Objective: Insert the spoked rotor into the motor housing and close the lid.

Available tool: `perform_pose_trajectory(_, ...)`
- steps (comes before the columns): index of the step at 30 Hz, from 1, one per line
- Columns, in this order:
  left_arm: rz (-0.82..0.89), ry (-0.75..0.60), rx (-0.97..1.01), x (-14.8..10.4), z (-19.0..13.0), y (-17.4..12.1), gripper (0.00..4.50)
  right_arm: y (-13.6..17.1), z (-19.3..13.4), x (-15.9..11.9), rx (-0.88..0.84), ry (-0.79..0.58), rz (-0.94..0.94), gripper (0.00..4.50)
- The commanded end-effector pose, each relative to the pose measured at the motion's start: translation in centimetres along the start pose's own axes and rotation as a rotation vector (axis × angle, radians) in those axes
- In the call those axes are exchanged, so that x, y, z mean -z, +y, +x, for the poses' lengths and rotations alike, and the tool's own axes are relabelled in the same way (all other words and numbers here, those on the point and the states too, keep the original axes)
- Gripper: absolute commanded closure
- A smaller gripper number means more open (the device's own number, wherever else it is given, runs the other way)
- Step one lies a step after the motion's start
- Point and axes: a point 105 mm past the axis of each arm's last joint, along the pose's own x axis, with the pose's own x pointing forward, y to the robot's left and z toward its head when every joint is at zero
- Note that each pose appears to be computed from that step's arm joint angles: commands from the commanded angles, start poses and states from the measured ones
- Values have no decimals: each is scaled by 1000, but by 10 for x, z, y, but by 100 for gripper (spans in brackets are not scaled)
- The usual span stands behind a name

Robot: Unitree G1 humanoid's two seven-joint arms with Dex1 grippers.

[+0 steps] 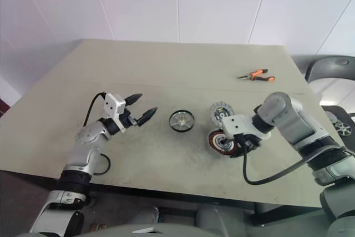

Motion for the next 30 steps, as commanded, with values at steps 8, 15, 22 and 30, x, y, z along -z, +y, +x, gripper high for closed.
perform_pose_trajectory(8,36,-34,-15,-13,0,5,0,-5,-9,-41,8,-95,-97,241)
perform_pose_trajectory(15,37,-34,-19,-13,1,6,0,-11,-23,-45,35,-147,-68,98)
perform_pose_trajectory(22,38,-34,-21,-13,0,6,0,-30,-64,-52,135,-325,-2,32)
perform_pose_trajectory(30,29,-36,-41,-12,-4,8,0,-81,-129,-84,373,-850,167,49)
